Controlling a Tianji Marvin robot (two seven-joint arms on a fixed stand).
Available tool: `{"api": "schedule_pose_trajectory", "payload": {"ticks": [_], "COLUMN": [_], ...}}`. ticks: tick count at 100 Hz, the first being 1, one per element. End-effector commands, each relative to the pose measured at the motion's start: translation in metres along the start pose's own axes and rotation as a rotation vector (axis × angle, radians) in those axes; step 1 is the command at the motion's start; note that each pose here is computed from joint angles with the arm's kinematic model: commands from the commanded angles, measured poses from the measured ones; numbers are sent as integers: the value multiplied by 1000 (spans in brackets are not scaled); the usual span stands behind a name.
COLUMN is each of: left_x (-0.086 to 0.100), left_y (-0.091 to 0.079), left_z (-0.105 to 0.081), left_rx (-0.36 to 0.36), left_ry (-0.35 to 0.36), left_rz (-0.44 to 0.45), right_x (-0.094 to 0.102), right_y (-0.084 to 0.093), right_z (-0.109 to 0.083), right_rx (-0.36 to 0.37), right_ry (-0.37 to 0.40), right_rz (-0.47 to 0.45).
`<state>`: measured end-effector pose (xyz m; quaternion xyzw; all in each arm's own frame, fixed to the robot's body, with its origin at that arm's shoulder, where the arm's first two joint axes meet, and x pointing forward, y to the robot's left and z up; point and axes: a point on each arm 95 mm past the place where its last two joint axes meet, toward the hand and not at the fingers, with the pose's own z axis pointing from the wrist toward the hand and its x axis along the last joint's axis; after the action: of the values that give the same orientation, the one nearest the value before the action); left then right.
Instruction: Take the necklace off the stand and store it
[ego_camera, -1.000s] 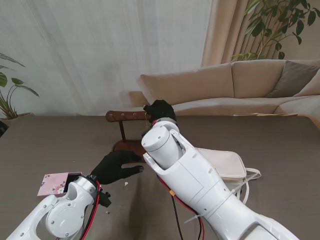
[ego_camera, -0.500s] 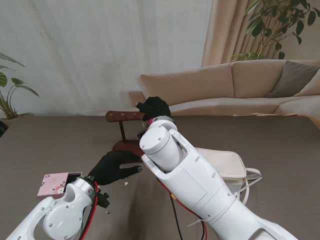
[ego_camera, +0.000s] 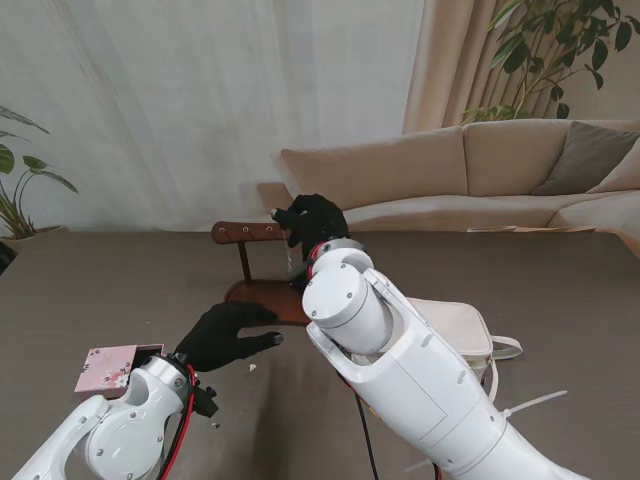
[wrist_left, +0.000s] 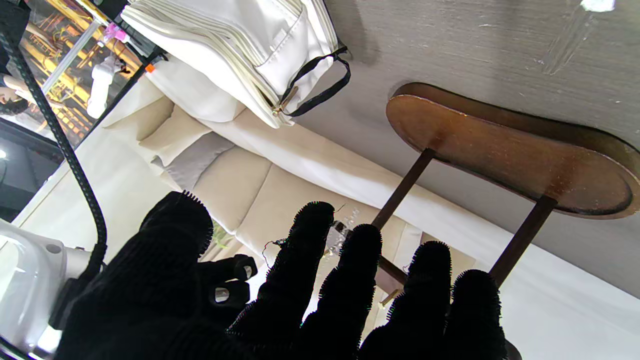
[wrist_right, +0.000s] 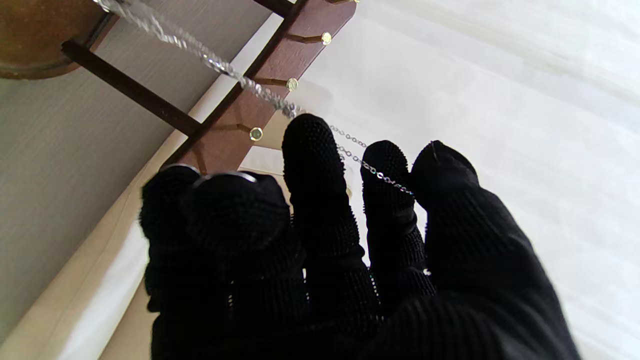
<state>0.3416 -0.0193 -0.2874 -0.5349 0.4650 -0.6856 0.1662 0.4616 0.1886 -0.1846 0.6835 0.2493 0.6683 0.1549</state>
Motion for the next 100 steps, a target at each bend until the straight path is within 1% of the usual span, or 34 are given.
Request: {"api": "schedule_pose_trajectory", "payload": {"ticks": [1,20,38,52,66,81,100], "left_x": [1,1,1,1,1,0,-1], "left_y": [2,3,3,4,4,6,6], "left_z": [1,3,4,5,6,7,7], "left_rx": [-20,-29,-36,-41,-49,-67,-75], "left_ry": [0,-1,-1,-3,-7,-15,-24], "left_rz": [-6,-7,-8,-8,1,17,38], "right_x": [-2,-6,-14,-22,-32,-44,-52], "right_y": [4,15,21,24,26,28,30], "right_z": [-5,-19,-31,-39,-44,-50,-56], "right_rx": [6,32,60,83,111,153,185], "right_ry": [16,72,121,158,194,223,258], "right_rz": [8,-20,-31,-42,-72,-95,-107]}}
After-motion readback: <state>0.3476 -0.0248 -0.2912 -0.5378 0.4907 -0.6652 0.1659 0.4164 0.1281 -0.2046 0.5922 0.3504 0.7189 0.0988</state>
